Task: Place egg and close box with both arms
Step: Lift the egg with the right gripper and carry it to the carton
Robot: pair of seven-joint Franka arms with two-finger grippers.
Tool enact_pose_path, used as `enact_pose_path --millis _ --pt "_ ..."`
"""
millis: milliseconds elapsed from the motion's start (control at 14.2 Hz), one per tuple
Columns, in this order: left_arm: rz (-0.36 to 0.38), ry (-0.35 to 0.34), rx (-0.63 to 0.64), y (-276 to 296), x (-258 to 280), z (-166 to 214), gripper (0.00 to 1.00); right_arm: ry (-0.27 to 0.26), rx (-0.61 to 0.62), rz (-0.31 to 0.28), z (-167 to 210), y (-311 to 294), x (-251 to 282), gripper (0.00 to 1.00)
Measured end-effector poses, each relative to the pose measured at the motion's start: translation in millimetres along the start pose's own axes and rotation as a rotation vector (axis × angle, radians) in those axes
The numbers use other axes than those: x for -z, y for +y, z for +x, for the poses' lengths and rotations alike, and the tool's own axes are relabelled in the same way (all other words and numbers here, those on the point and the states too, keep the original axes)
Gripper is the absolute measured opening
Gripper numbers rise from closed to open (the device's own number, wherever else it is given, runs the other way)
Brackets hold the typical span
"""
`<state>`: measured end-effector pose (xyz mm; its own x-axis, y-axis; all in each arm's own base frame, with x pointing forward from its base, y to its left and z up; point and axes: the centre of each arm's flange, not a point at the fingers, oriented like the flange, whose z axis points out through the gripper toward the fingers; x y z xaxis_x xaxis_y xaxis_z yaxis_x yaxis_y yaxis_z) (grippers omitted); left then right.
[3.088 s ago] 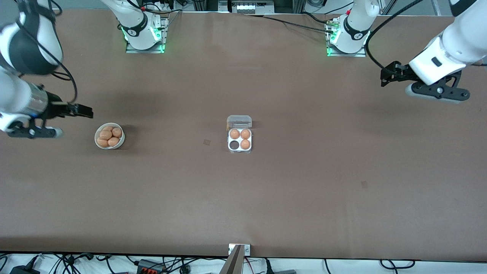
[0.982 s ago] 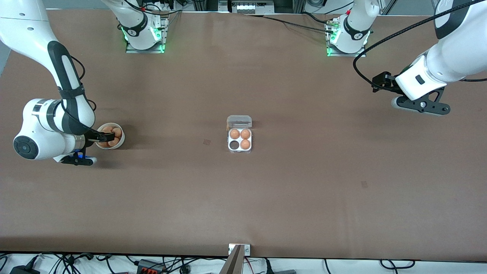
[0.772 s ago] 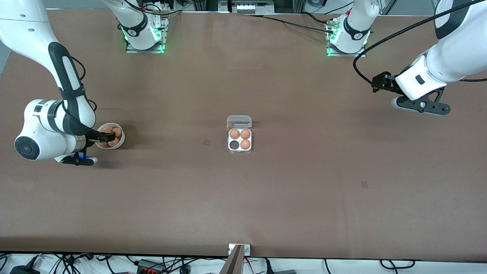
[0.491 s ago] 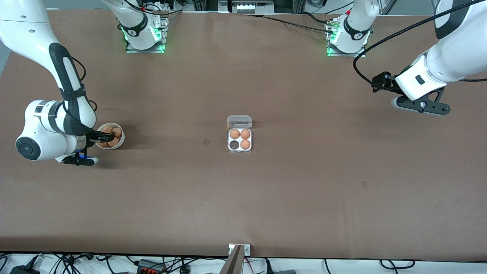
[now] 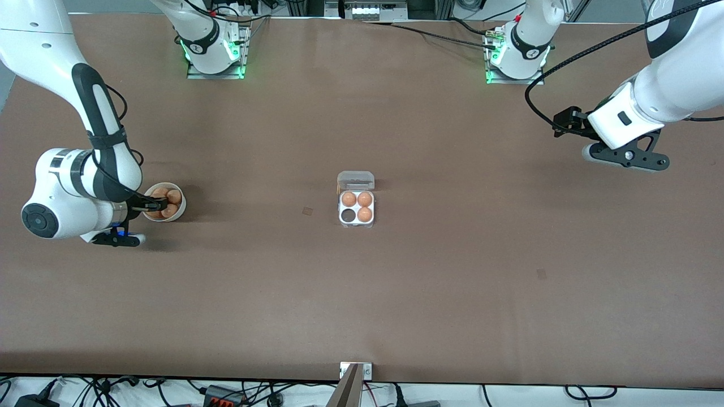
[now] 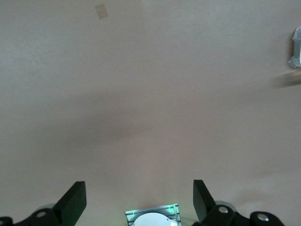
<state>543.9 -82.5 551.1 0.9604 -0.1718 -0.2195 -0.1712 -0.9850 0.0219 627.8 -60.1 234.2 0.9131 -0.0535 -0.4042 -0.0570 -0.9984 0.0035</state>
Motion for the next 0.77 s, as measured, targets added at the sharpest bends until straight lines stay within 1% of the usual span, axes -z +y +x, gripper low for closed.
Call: enact_pose_path --millis 70,211,351,421,561,772 --pt "0.0 0.0 0.0 0 0 0 1.0 -0.003 0.006 0.0 0 -3 12 0.47" --pt "0.0 0.0 0.0 0 0 0 1.0 0.0 0.034 0.002 -3 -18 59 0.47" --pt "0.0 0.0 0.0 0 0 0 1.0 0.039 0.088 0.002 -8 -52 108 0.47" --pt "0.0 0.0 0.0 0 0 0 1.0 0.062 0.123 -0.003 -10 -76 122 0.47" --pt "0.0 0.0 0.0 0 0 0 1.0 0.115 0.204 -0.023 -12 -137 129 0.47" --pt "0.0 0.0 0.0 0 0 0 1.0 0.185 0.317 -0.058 -19 -241 113 0.47"
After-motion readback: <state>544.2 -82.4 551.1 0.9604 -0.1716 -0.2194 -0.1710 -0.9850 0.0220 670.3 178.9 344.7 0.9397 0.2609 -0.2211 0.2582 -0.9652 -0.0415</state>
